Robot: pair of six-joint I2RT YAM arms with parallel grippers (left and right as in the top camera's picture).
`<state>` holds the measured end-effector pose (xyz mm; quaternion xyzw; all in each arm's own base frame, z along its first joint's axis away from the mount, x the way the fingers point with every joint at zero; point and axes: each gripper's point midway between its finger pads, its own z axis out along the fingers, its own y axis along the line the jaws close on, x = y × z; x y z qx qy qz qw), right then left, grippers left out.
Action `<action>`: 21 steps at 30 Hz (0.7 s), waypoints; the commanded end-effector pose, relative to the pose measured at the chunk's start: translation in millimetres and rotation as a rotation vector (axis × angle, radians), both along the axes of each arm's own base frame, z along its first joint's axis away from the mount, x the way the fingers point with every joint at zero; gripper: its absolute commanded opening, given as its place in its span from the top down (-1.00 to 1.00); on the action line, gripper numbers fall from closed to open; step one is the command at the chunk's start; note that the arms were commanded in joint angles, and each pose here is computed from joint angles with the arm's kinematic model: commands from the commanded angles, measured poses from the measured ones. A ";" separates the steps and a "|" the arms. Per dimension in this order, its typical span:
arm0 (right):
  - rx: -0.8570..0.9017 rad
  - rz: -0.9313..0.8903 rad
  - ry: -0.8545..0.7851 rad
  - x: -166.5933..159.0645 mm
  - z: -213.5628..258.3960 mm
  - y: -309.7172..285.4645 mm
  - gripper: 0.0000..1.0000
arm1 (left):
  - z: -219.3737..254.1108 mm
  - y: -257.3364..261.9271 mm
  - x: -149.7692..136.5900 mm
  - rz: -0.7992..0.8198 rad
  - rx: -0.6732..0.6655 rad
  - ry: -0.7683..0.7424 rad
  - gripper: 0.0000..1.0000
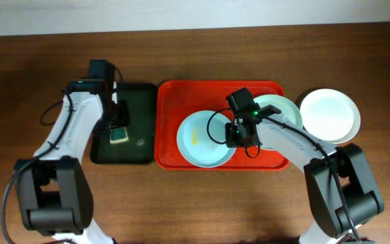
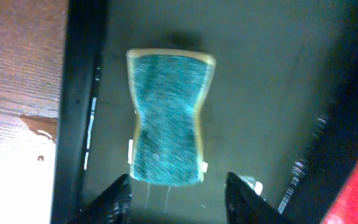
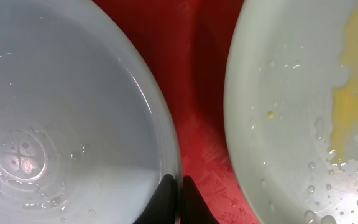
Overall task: Clean dirty plates on tray and stack at the side
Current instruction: 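Lower the left gripper onto the sponge on the black tray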
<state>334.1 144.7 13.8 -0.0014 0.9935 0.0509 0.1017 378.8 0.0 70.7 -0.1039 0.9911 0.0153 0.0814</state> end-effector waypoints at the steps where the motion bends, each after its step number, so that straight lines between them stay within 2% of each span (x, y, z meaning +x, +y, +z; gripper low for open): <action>1: -0.022 0.000 -0.015 0.3 4.7 -3.5 0.92 | -20.2 7.2 -1.8 0.042 -0.055 0.045 0.11; 8: -0.022 0.000 -0.014 0.2 4.7 -3.3 0.92 | -45.9 8.6 4.3 0.046 -0.055 0.072 0.14; 12: -0.022 0.000 -0.015 0.3 4.7 -3.5 0.92 | -53.6 8.8 5.8 0.046 -0.055 0.079 0.28; 19: -0.022 0.000 -0.014 0.2 4.7 -3.3 0.92 | -70.1 8.0 1.2 0.042 -0.044 0.124 0.38; 21: -0.022 0.000 -0.014 0.3 4.7 -3.5 0.92 | -75.2 8.0 0.2 0.042 -0.043 0.135 0.49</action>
